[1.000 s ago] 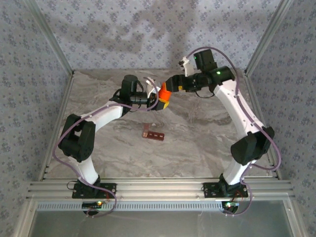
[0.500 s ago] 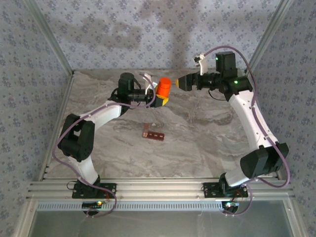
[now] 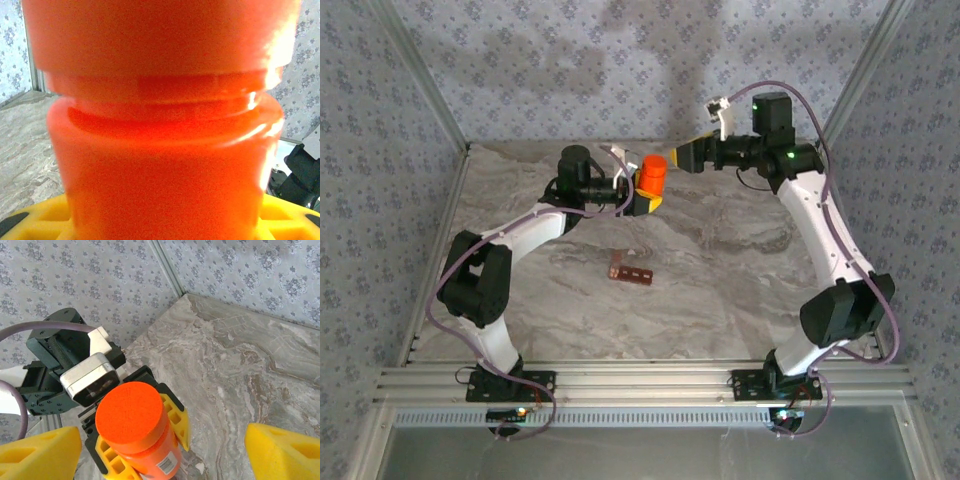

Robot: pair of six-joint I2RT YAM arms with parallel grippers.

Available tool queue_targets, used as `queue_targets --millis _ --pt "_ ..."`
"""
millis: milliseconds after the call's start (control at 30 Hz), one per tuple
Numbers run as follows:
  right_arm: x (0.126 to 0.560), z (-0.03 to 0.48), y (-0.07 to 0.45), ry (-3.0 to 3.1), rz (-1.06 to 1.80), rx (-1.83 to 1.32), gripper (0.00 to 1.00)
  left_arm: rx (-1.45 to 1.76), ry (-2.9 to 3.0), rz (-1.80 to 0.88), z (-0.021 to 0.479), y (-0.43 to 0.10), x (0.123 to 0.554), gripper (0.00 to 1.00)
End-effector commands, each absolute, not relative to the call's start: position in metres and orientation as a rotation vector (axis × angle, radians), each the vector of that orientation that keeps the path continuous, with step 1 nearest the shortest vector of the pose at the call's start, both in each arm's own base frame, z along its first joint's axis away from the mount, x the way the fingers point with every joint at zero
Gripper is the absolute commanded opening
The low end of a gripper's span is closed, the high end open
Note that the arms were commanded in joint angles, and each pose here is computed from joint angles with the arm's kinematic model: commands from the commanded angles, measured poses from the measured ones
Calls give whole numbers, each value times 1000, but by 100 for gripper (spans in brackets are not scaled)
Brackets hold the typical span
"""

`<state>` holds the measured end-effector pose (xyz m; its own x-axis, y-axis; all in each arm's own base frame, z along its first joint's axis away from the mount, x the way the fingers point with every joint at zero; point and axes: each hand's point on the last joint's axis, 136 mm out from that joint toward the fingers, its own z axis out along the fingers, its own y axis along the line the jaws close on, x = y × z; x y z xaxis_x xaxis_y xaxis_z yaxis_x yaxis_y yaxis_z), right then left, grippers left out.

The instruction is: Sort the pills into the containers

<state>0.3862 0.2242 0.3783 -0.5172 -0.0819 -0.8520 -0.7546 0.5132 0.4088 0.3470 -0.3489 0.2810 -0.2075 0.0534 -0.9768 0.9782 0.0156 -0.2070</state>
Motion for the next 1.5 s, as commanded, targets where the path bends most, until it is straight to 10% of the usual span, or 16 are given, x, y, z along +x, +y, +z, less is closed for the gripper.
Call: queue_targets --millis 0,867,1467 --pt "383 386 235 1908 1045 -754 87 1199 1325 -1330 296 -352 340 0" --pt "373 347 269 2068 951 -948 82 1242 1334 -1329 292 -354 333 0" --pt "371 327 271 2131 943 -895 45 1221 1334 -1303 293 -358 342 0"
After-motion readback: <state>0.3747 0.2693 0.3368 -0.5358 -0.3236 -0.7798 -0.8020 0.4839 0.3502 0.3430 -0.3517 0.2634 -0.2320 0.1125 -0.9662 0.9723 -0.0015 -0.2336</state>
